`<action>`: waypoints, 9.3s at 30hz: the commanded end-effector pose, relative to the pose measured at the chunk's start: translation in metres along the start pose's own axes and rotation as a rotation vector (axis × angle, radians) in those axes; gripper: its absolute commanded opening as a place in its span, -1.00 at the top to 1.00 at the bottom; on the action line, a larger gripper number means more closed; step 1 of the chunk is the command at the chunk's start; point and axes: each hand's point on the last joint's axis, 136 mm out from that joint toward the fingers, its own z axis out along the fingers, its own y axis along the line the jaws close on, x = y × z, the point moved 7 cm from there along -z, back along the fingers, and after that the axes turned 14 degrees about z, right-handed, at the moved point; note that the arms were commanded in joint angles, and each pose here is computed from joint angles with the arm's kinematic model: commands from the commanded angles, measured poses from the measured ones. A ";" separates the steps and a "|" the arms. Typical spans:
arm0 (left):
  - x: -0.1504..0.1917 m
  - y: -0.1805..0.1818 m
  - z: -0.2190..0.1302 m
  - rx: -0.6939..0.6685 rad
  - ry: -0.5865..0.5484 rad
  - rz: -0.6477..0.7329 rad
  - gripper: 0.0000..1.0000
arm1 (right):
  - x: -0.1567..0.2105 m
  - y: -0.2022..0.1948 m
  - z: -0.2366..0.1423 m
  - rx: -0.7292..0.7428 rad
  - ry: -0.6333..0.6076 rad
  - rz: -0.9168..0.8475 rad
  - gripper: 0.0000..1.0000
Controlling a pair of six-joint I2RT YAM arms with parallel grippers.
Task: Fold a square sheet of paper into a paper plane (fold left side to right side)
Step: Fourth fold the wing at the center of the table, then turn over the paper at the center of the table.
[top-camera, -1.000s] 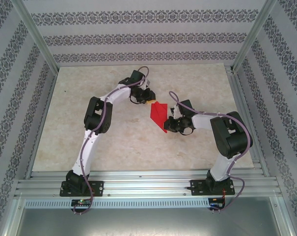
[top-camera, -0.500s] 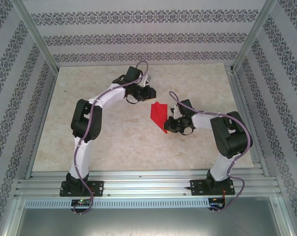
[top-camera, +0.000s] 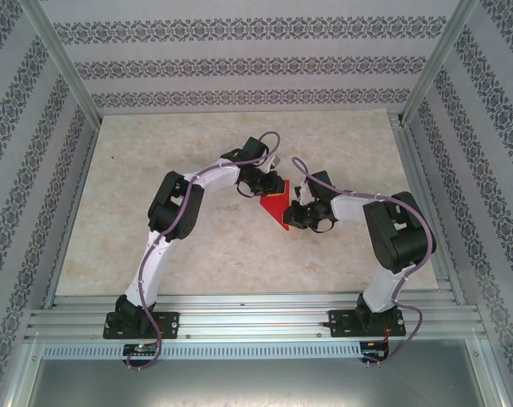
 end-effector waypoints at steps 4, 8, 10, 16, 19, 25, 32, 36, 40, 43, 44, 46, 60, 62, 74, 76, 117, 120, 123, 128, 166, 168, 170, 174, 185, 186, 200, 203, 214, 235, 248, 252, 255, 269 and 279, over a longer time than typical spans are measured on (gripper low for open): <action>0.017 0.030 0.014 -0.097 0.047 -0.053 0.56 | 0.041 -0.042 0.004 0.185 0.132 0.081 0.78; 0.021 0.036 0.013 -0.111 0.052 -0.063 0.56 | 0.053 -0.047 0.002 0.198 0.154 0.090 0.78; 0.021 0.037 0.013 -0.113 0.054 -0.063 0.56 | 0.059 -0.052 0.001 0.210 0.166 0.100 0.78; 0.023 0.039 0.015 -0.114 0.058 -0.066 0.56 | 0.071 -0.057 -0.004 0.224 0.192 0.109 0.78; 0.024 0.041 0.016 -0.116 0.061 -0.067 0.57 | 0.076 -0.060 -0.007 0.237 0.205 0.110 0.78; 0.025 0.041 0.018 -0.115 0.062 -0.069 0.57 | 0.084 -0.064 -0.010 0.251 0.232 0.113 0.78; 0.026 0.041 0.018 -0.114 0.063 -0.067 0.57 | 0.089 -0.063 -0.017 0.264 0.247 0.107 0.78; 0.025 0.041 0.017 -0.109 0.061 -0.065 0.57 | 0.086 -0.056 -0.024 0.250 0.227 0.097 0.78; 0.025 0.039 0.016 -0.106 0.059 -0.060 0.57 | 0.067 -0.032 -0.040 0.163 0.144 0.072 0.77; 0.023 0.037 0.014 -0.102 0.053 -0.058 0.57 | 0.051 -0.007 -0.053 0.069 0.071 0.032 0.74; 0.024 0.036 0.015 -0.099 0.055 -0.055 0.57 | 0.045 0.001 -0.056 0.042 0.048 0.019 0.73; 0.023 0.035 0.014 -0.099 0.052 -0.056 0.57 | 0.032 0.016 -0.057 -0.018 0.003 0.000 0.73; 0.025 0.035 0.014 -0.101 0.051 -0.063 0.57 | -0.030 0.050 -0.010 -0.044 -0.135 -0.063 0.72; 0.024 0.036 0.014 -0.103 0.050 -0.066 0.57 | -0.033 0.045 -0.003 -0.024 -0.137 -0.055 0.72; 0.025 0.039 0.013 -0.125 0.055 -0.067 0.57 | 0.008 -0.011 0.014 0.140 0.003 0.015 0.71; 0.025 0.041 0.012 -0.129 0.054 -0.071 0.57 | 0.019 -0.017 0.012 0.146 0.025 0.028 0.71; 0.020 0.035 0.004 -0.100 0.038 -0.067 0.56 | -0.022 0.046 -0.004 0.007 -0.135 -0.074 0.63; 0.019 0.035 0.003 -0.101 0.035 -0.068 0.57 | -0.015 0.030 0.007 0.058 -0.099 -0.050 0.63; 0.019 0.035 0.003 -0.102 0.033 -0.068 0.57 | -0.001 0.013 0.012 0.095 -0.061 -0.024 0.64; 0.017 0.035 0.002 -0.108 0.032 -0.065 0.56 | 0.033 -0.015 0.011 0.143 0.019 0.030 0.64; -0.007 -0.011 -0.045 0.204 -0.109 -0.044 0.17 | -0.053 0.024 -0.054 -0.129 -0.321 0.016 0.23; -0.005 -0.008 -0.034 0.203 -0.091 -0.056 0.17 | -0.052 0.021 -0.057 -0.131 -0.332 0.025 0.20; -0.004 -0.004 -0.027 0.195 -0.078 -0.066 0.17 | -0.052 0.019 -0.061 -0.138 -0.341 0.031 0.18; 0.000 0.002 -0.012 0.185 -0.053 -0.081 0.18 | -0.048 0.015 -0.069 -0.149 -0.354 0.039 0.17; -0.014 -0.017 -0.015 0.237 -0.081 -0.018 0.67 | -0.039 0.009 -0.085 -0.210 -0.367 0.039 0.10; -0.017 -0.022 -0.021 0.243 -0.095 0.003 0.71 | -0.038 0.010 -0.086 -0.232 -0.369 0.040 0.07; -0.047 -0.122 -0.155 0.357 -0.405 0.330 0.82 | -0.016 0.058 -0.136 -0.561 -0.417 -0.102 -0.96; -0.050 -0.140 -0.174 0.412 -0.444 0.373 0.81 | -0.013 0.071 -0.146 -0.653 -0.414 -0.133 -0.96; -0.049 -0.153 -0.186 0.488 -0.462 0.380 0.79 | -0.004 0.116 -0.154 -0.816 -0.344 -0.251 -0.49; -0.023 -0.079 -0.259 0.185 -0.576 0.311 -0.05 | -0.003 0.094 -0.139 -0.309 -0.449 -0.333 1.00; 0.056 -0.002 -0.310 -0.494 -0.714 0.009 -0.26 | -0.005 0.091 -0.083 1.012 -0.580 -0.603 1.00; 0.075 0.015 -0.314 -0.562 -0.698 -0.063 -0.39 | -0.016 0.094 -0.043 1.148 -0.497 -0.671 1.00; 0.085 0.024 -0.310 -0.587 -0.657 -0.100 -0.40 | -0.024 0.091 -0.011 1.211 -0.421 -0.708 0.99; 0.076 0.039 -0.253 -0.266 -0.575 -0.069 -0.43 | 0.027 0.118 -0.006 0.619 -0.218 -0.643 -0.37; 0.051 0.006 -0.114 0.117 -0.390 -0.040 -0.39 | -0.016 0.104 -0.102 0.159 -0.489 -0.369 -0.48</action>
